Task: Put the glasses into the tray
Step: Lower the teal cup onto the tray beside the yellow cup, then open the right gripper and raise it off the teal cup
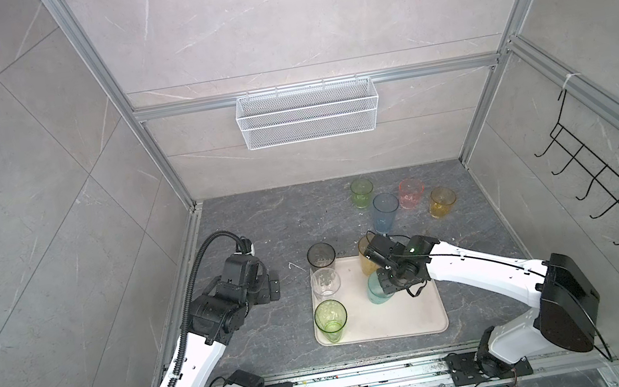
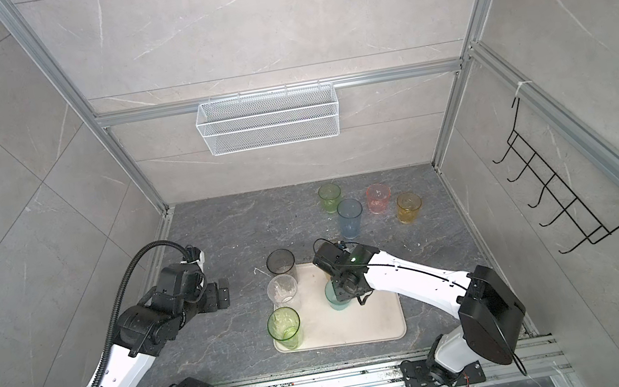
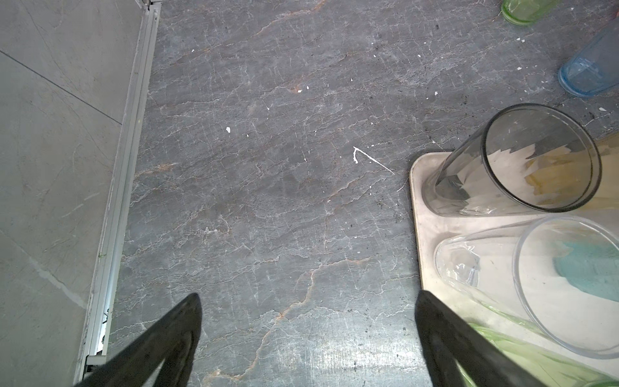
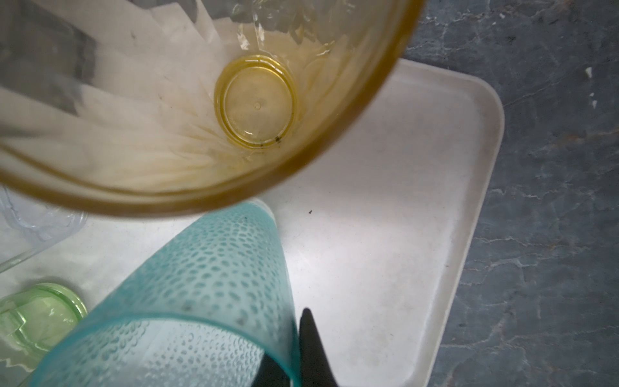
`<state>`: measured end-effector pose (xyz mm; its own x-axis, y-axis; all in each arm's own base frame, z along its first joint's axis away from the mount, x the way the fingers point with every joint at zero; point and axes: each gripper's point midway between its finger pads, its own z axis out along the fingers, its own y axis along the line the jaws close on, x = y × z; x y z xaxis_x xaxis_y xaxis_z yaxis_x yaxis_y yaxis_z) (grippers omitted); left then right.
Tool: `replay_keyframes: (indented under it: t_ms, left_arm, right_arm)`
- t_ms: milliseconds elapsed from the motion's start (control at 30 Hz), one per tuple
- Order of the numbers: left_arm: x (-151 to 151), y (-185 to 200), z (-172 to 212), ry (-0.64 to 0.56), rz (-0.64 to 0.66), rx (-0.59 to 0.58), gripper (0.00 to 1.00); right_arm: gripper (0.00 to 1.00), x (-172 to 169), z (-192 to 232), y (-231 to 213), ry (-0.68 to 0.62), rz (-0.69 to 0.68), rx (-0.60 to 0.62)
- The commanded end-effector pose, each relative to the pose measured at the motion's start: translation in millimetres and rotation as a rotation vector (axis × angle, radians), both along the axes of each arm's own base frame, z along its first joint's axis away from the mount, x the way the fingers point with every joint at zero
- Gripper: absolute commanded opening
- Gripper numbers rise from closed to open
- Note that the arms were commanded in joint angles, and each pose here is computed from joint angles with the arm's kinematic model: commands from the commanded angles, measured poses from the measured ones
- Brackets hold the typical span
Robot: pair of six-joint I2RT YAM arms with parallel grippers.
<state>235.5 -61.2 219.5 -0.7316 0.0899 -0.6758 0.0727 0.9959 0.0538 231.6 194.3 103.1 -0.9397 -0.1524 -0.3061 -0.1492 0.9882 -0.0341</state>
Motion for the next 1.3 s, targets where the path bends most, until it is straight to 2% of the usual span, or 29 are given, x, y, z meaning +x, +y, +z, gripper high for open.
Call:
replay_keyframes:
  t_ms: [0,467,767,1033,1267]
  left_arm:
    - [2,-2,14,-0.041,0.008,-0.041,1.0]
    - [2,-1,15,-0.047,0.014,-0.051,1.0]
    - [2,0,15,-0.046,0.02,-0.052,1.0]
    - [3,1,16,-0.054,0.025,-0.057,1.0]
    - [3,0,23,-0.098,0.012,-0.075,0.99]
  right_arm:
    - [0.07,3,5,5,-0.012,-0.016,0.007]
    - [0.22,4,16,4,-0.029,-0.024,0.009]
    - [0.33,5,58,-3,-0.103,-0.011,0.03]
    - [0.43,24,111,-12,-0.271,0.006,0.013]
    - [0.56,57,161,-23,-0.463,-0.01,-0.069]
